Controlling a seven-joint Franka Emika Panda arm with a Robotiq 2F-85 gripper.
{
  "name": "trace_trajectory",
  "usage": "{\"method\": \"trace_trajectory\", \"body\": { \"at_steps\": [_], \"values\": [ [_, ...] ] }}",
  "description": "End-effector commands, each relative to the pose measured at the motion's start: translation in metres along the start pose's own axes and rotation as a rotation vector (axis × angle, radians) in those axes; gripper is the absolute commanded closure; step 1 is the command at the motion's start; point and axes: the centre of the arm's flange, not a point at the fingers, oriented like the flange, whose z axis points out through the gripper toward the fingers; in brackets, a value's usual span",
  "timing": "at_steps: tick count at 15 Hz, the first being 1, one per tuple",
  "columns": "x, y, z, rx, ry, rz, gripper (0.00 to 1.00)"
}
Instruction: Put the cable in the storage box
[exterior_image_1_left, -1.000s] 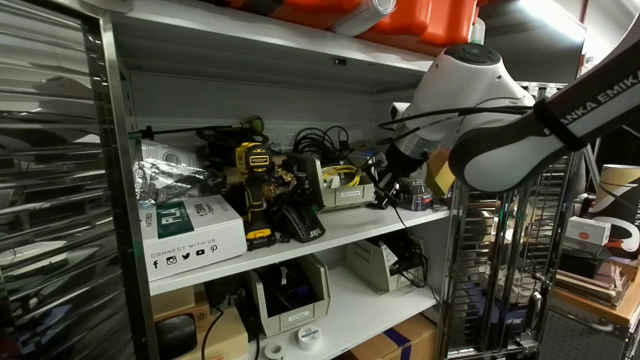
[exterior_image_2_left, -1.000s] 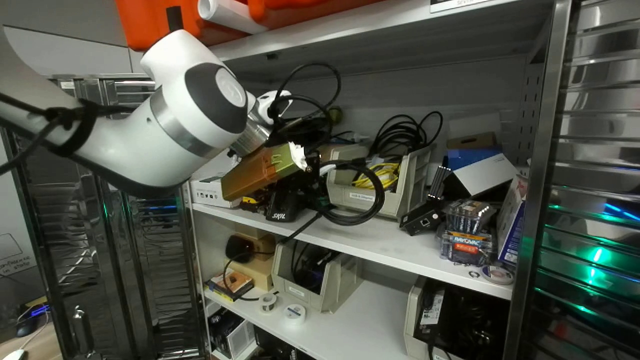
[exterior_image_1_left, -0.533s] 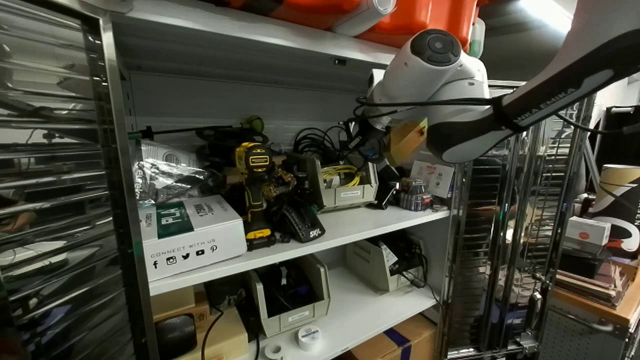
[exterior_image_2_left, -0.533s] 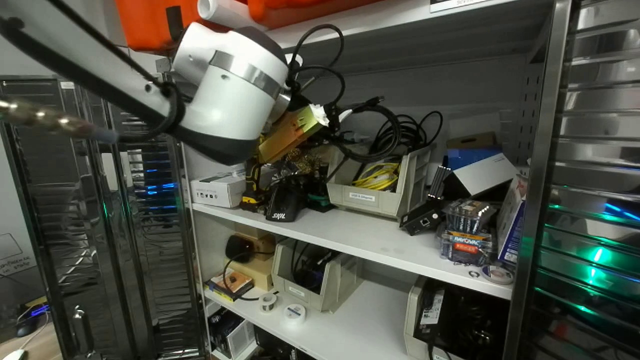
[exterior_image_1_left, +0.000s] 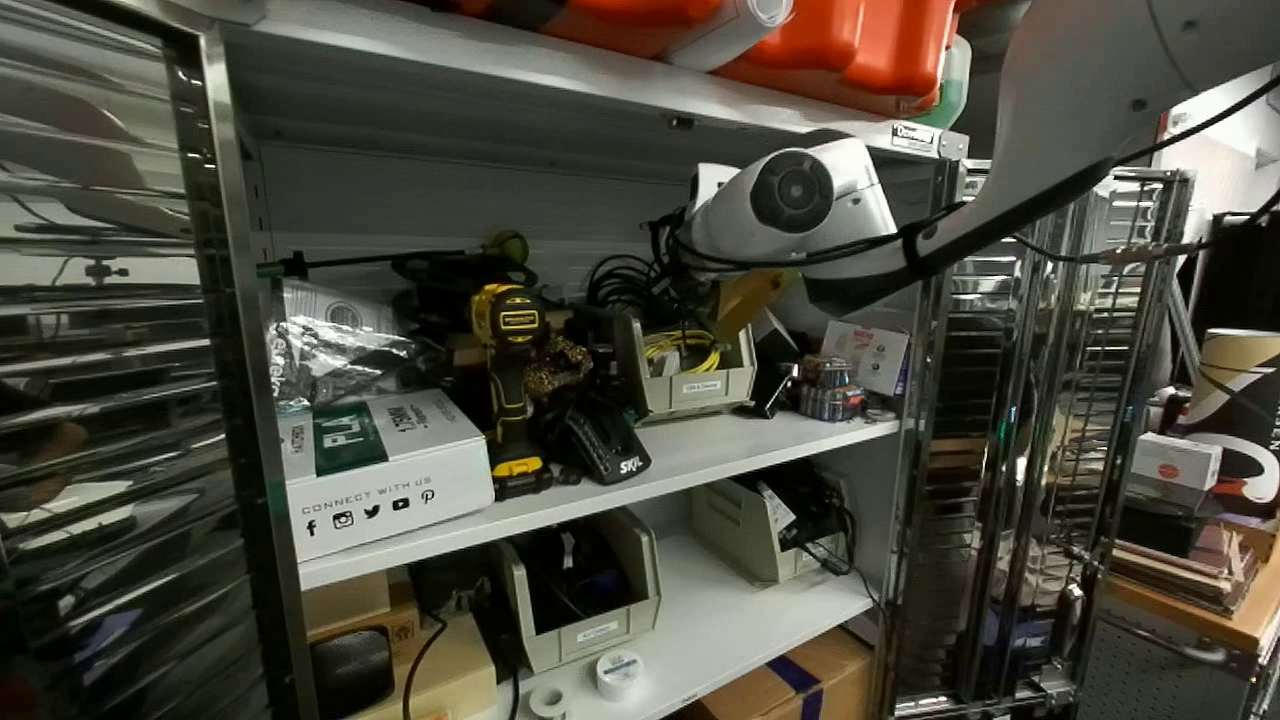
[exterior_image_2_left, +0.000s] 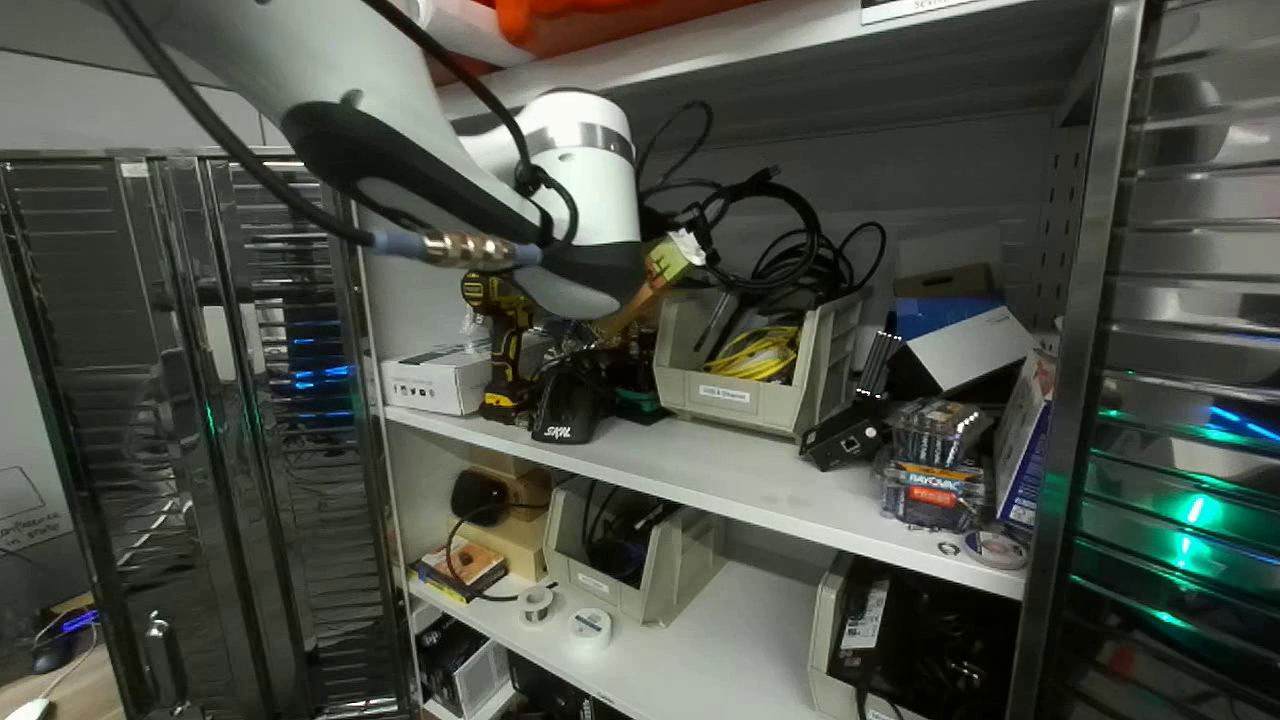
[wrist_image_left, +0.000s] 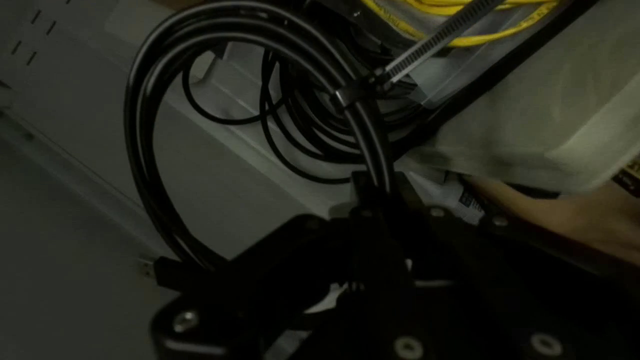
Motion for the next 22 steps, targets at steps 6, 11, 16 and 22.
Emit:
{"method": "trace_trajectory", "body": {
  "at_steps": [6, 11, 16, 22],
  "values": [
    [-0.034, -0.031, 0.081, -0.056, 0.038, -0.025, 0.92],
    [-0.023, -0.022, 0.069, -0.085, -0.01, -0.029, 0.48],
    [-0.003, 0.004, 0.039, -0.061, -0.107, 0.059, 0.1],
    [-0.003, 0.04, -0.035, -0.008, -0.231, 0.15, 0.0]
  ]
}}
